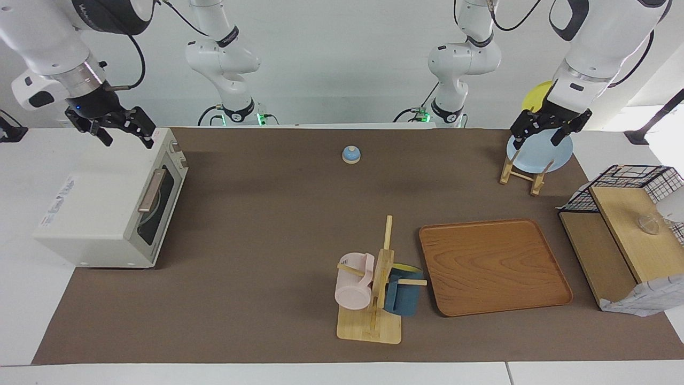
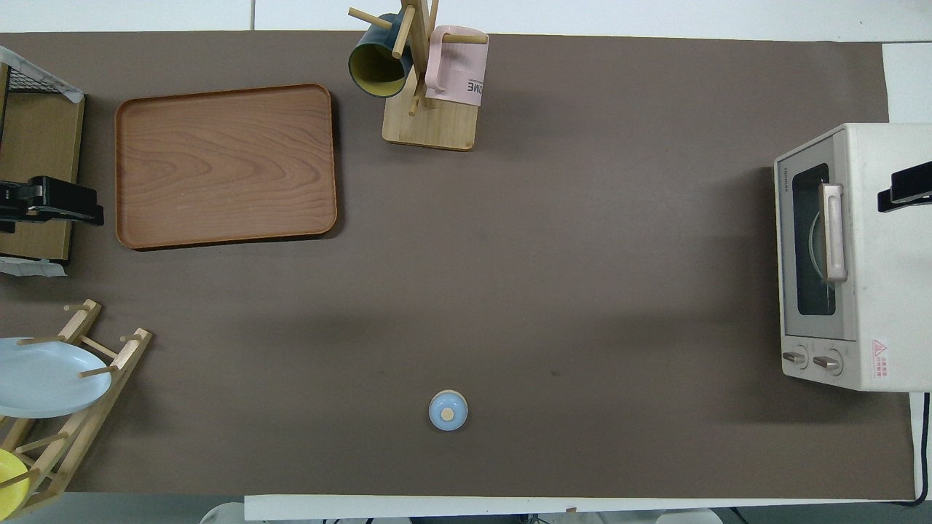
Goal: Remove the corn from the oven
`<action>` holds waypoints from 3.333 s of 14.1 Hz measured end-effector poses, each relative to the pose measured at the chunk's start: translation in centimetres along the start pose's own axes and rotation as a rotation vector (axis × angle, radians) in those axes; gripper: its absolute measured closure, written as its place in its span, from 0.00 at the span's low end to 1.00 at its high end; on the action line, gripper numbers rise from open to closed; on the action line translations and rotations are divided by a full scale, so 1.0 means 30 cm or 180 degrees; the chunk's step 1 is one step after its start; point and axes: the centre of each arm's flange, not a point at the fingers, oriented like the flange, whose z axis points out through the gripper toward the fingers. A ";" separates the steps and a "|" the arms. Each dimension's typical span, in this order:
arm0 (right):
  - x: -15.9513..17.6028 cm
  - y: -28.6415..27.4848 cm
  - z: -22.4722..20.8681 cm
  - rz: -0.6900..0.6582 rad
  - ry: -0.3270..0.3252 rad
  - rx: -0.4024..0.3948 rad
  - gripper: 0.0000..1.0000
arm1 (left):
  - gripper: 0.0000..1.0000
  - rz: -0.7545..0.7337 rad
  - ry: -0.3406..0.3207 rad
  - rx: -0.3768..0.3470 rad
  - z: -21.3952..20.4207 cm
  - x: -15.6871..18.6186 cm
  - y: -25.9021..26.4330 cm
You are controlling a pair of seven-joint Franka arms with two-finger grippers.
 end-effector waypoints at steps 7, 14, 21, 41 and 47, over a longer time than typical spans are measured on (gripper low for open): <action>-0.002 -0.006 -0.003 -0.0024 0.0004 0.0000 0.00 | 0.00 -0.0014 -0.0001 -0.0001 0.000 0.001 -0.008; 0.023 -0.025 0.144 -0.0229 -0.0095 -0.0296 0.56 | 0.00 -0.0014 -0.0003 -0.0001 0.000 0.001 -0.008; 0.085 -0.058 0.421 -0.0444 -0.0266 -0.0652 0.99 | 0.00 -0.0014 -0.0004 -0.0001 0.000 0.000 -0.008; 0.196 -0.404 0.779 -0.0219 -0.0081 -0.0480 0.99 | 0.00 -0.0014 -0.0007 -0.0001 0.001 0.000 -0.008; 0.258 -0.463 1.036 -0.0189 0.0035 -0.0343 0.99 | 0.00 -0.0014 -0.0008 -0.0001 0.001 0.000 -0.008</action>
